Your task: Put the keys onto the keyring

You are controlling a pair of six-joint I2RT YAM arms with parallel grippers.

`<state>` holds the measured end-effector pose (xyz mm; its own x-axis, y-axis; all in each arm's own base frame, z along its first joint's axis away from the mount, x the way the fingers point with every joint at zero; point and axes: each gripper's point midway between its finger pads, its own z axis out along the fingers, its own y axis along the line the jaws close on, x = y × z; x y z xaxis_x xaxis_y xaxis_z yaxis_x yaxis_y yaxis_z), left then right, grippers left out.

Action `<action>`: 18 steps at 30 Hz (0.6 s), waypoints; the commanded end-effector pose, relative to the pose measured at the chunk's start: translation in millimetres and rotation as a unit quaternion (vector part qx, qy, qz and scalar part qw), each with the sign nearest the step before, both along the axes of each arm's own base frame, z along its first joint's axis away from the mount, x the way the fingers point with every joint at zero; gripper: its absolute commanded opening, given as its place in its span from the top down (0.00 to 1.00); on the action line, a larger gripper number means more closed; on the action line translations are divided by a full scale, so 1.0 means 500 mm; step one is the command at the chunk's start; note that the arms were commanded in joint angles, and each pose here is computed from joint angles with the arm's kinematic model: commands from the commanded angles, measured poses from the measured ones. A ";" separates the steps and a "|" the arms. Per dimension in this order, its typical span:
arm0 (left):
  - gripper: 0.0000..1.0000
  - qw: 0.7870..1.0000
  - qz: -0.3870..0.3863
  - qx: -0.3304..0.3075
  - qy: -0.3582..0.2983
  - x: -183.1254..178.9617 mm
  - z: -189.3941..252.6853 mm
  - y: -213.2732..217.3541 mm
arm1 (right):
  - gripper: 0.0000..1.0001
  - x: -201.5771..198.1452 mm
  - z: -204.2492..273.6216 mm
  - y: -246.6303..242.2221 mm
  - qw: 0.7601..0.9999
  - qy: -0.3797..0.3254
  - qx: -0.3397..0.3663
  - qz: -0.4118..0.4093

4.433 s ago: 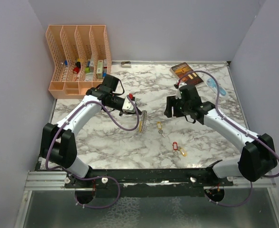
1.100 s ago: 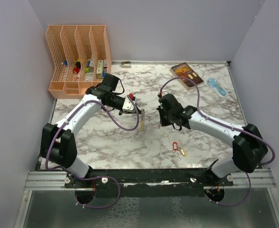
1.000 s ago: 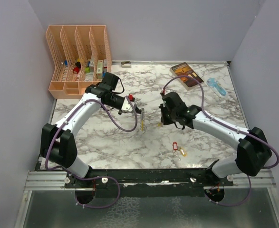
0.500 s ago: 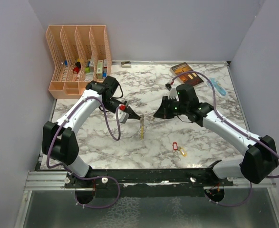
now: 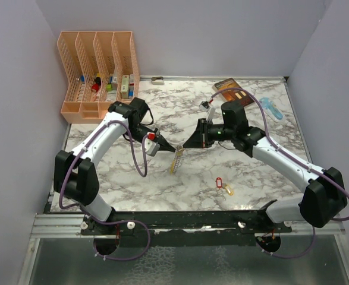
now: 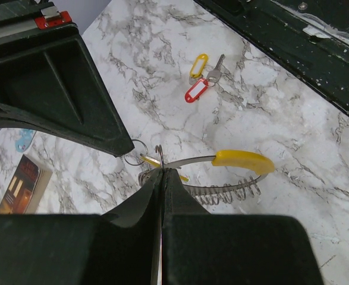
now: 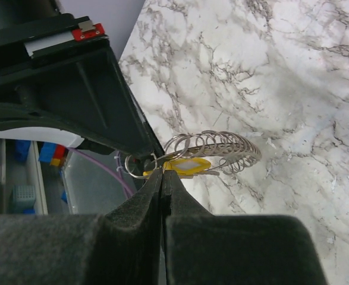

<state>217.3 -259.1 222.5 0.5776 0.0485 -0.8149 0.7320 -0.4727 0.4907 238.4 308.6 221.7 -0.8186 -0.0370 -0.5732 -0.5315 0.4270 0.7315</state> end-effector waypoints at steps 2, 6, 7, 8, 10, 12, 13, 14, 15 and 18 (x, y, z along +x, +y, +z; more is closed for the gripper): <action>1.00 0.999 -0.009 -0.031 -0.019 0.009 -0.002 -0.011 | 0.99 -0.001 0.038 0.015 0.999 -0.009 0.027 0.019; 1.00 0.999 -0.003 -0.027 -0.021 0.023 -0.009 -0.014 | 0.99 0.006 0.026 0.012 1.000 -0.006 0.019 0.007; 1.00 0.999 -0.002 -0.027 -0.019 0.023 -0.008 -0.014 | 0.99 0.006 0.023 0.012 1.000 -0.005 0.017 0.007; 1.00 0.999 -0.002 -0.028 -0.019 0.023 -0.008 -0.014 | 0.99 0.007 0.022 0.012 1.000 -0.005 0.017 0.005; 1.00 0.999 -0.001 -0.029 -0.016 0.024 -0.008 -0.015 | 0.99 0.008 0.020 0.012 1.000 -0.005 0.015 0.003; 1.00 0.999 -0.001 -0.028 -0.016 0.025 -0.010 -0.016 | 0.99 0.008 0.016 0.011 1.000 -0.002 0.013 0.002; 1.00 1.000 -0.001 -0.027 -0.015 0.025 -0.010 -0.016 | 0.99 0.008 0.015 0.012 1.000 -0.002 0.014 0.003; 1.00 1.000 -0.001 -0.027 -0.014 0.025 -0.011 -0.016 | 0.99 0.007 0.013 0.012 1.000 -0.001 0.014 0.003; 1.00 1.000 -0.001 -0.027 -0.013 0.025 -0.011 -0.016 | 0.99 0.006 0.013 0.012 1.000 0.000 0.016 0.004; 1.00 1.000 -0.001 -0.027 -0.012 0.024 -0.011 -0.016 | 0.99 0.006 0.010 0.013 1.000 0.000 0.017 0.004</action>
<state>229.5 -264.1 212.3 0.6047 0.0377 -0.7956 0.7151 -0.4655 0.5215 236.7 310.7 221.2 -0.8306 -0.0396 -0.5554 -0.5195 0.4142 0.7474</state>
